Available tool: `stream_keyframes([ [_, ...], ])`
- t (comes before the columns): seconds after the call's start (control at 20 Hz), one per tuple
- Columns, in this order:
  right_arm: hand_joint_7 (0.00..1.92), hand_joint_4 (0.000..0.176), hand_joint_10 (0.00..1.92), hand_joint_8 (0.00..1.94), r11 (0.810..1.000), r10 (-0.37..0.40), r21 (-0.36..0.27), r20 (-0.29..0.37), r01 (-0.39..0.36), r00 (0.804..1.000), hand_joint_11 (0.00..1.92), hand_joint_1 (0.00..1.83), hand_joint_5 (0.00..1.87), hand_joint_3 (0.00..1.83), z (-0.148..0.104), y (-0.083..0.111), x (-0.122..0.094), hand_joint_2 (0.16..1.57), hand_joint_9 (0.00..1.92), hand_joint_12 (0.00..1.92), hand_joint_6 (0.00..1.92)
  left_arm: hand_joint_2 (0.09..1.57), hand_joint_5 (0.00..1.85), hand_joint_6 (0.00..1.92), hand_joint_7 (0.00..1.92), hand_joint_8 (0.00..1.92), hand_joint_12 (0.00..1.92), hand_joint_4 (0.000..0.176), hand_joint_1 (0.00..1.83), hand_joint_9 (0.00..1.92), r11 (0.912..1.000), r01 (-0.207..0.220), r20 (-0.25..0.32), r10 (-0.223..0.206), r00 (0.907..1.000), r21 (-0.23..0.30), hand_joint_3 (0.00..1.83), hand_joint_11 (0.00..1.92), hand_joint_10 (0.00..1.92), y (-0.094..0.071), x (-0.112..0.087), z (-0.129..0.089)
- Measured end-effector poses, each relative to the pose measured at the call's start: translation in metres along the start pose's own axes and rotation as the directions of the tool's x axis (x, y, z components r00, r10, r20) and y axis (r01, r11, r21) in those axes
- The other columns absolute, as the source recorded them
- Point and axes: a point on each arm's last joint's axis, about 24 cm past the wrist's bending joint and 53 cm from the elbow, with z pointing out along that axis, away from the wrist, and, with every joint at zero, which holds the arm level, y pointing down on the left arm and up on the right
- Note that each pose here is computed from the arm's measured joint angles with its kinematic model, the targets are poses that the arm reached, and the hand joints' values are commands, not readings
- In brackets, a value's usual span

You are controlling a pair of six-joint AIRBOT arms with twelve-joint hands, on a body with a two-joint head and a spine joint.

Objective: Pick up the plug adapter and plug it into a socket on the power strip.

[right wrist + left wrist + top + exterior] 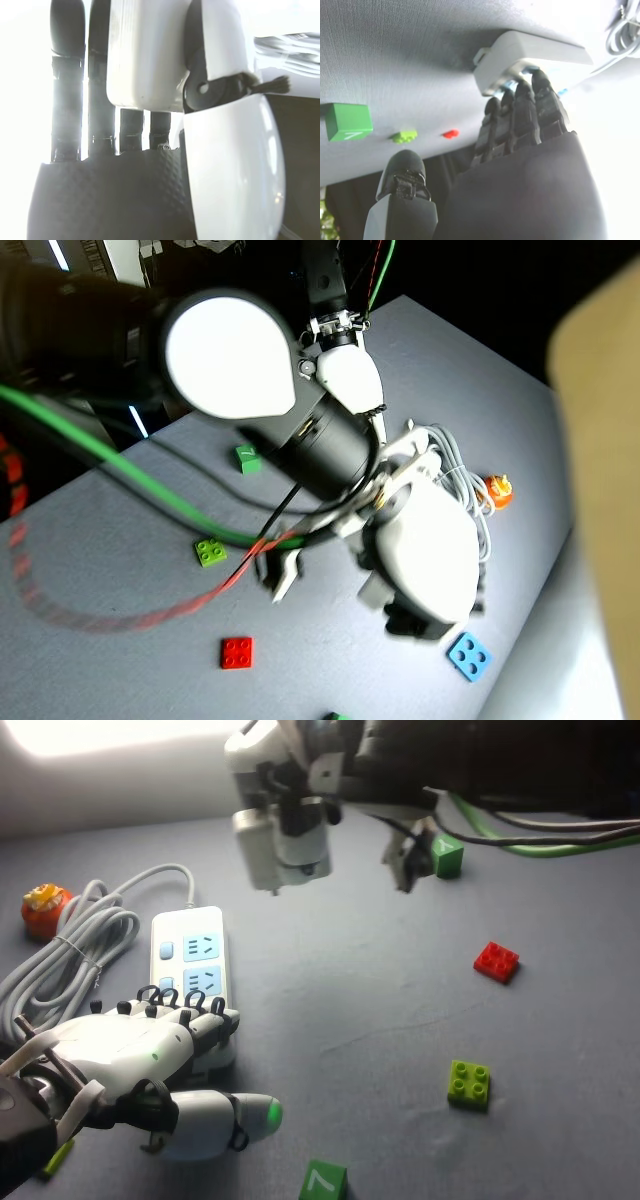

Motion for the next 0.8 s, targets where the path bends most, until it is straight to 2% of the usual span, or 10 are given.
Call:
stream_keyframes([
  [0.15,1.13,0.000,0.92,0.85,1.000,0.021,-0.019,-0.005,-0.021,1.000,0.87,1.40,1.07,0.00,0.005,0.016,0.005,1.04,1.10,1.00,0.64,1.18,0.04,0.00,0.06,0.01,0.30,0.000,0.00,0.08,1.0000,-0.005,-0.003,0.005,1.0000,0.001,0.00,0.00,0.00,0.000,0.001,0.000],
  [0.3,1.16,0.000,0.90,0.79,0.999,0.029,-0.015,-0.006,-0.030,1.000,0.89,1.40,1.12,0.00,0.014,0.024,0.009,1.03,1.12,0.99,0.55,1.18,0.06,0.00,0.07,0.00,0.37,0.000,0.00,0.09,1.0000,-0.008,-0.005,0.008,1.0000,0.002,0.00,0.00,0.00,0.000,0.001,0.000],
  [0.4,1.16,0.000,0.92,0.78,1.000,0.028,-0.013,-0.011,-0.028,1.000,0.88,1.40,1.12,0.00,0.021,0.029,0.016,1.03,1.12,1.02,0.54,1.18,0.05,0.00,0.06,0.00,0.33,0.000,0.00,0.08,1.0000,-0.008,-0.005,0.008,1.0000,0.002,0.00,0.00,0.00,-0.001,0.001,0.000],
  [0.5,1.18,0.000,0.89,0.75,0.999,0.048,-0.015,-0.026,-0.048,0.999,0.90,1.40,1.15,0.00,0.027,0.031,0.027,1.02,1.13,1.01,0.50,1.18,0.05,0.00,0.05,0.00,0.32,0.000,0.00,0.07,1.0000,-0.008,-0.004,0.008,1.0000,0.004,0.00,0.00,0.00,-0.001,0.001,0.000],
  [0.55,1.17,0.000,0.90,0.76,0.998,0.056,-0.016,-0.030,-0.056,0.998,0.89,1.40,1.12,0.00,0.030,0.032,0.031,1.03,1.12,1.02,0.55,1.18,0.06,0.01,0.06,0.00,0.32,0.000,0.00,0.07,1.0000,-0.008,-0.005,0.008,1.0000,0.005,0.00,0.00,0.00,-0.001,0.001,0.000],
  [0.8,1.17,0.000,0.87,0.75,0.998,0.058,0.000,-0.034,-0.058,0.998,0.92,1.40,1.11,0.00,0.039,0.028,0.039,1.03,1.15,0.97,0.57,1.17,0.08,0.00,0.08,0.00,0.38,0.000,0.00,0.10,0.9999,-0.012,-0.005,0.012,0.9999,0.008,0.00,0.00,0.01,-0.003,0.001,0.000],
])
